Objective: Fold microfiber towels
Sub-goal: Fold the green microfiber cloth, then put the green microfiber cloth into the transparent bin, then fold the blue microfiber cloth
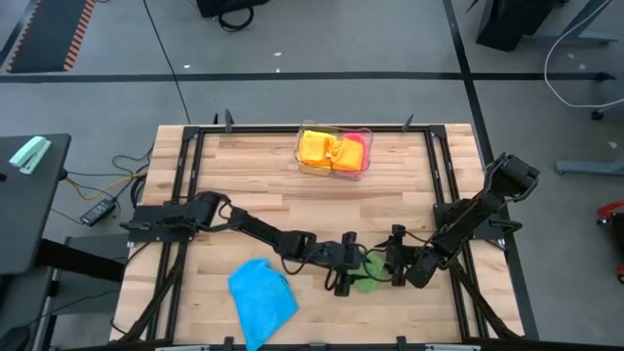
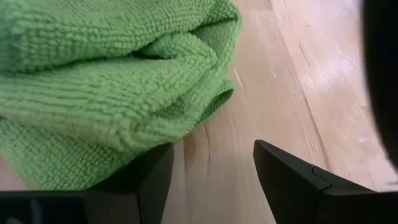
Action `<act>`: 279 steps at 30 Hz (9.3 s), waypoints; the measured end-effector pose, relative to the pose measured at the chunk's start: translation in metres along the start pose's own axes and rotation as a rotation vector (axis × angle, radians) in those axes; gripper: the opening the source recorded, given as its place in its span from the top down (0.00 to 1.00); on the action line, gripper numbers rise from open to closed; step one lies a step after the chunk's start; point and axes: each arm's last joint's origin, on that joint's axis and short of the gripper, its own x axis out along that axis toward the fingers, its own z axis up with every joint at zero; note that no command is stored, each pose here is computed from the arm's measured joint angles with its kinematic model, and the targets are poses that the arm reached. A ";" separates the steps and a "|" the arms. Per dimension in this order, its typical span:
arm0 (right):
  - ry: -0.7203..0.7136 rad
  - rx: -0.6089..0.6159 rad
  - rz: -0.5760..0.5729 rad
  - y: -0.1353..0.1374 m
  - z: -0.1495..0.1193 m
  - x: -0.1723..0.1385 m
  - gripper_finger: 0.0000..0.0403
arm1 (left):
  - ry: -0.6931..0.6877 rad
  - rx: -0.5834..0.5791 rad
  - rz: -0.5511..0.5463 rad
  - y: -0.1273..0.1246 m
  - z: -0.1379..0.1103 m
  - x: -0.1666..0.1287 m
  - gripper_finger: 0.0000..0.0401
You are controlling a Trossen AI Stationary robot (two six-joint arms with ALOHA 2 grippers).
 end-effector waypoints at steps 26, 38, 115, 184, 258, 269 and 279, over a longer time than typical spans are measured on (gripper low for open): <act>-0.006 0.004 -0.002 0.000 0.001 0.000 0.42 | 0.042 0.005 -0.034 -0.011 -0.043 0.019 0.34; 0.077 -0.078 -0.029 0.003 0.010 -0.008 0.42 | -0.001 0.065 -0.041 -0.014 -0.019 0.012 0.35; 0.225 -0.925 -0.283 0.091 0.044 0.019 0.44 | 0.212 -0.020 0.052 0.024 -0.021 0.003 0.53; 0.403 -0.460 -0.715 -0.217 0.195 0.003 0.89 | 0.268 0.213 0.138 0.021 -0.004 -0.144 0.90; 0.611 0.043 -0.012 -0.283 0.212 0.066 0.53 | -0.018 -0.037 0.243 0.071 0.020 -0.267 0.94; 0.598 0.062 -0.033 -0.287 0.232 0.048 0.53 | 0.016 0.004 0.244 0.071 0.017 -0.267 0.95; 0.532 0.069 -0.025 -0.291 0.249 0.039 0.53 | 0.023 0.009 0.243 0.071 0.016 -0.267 0.92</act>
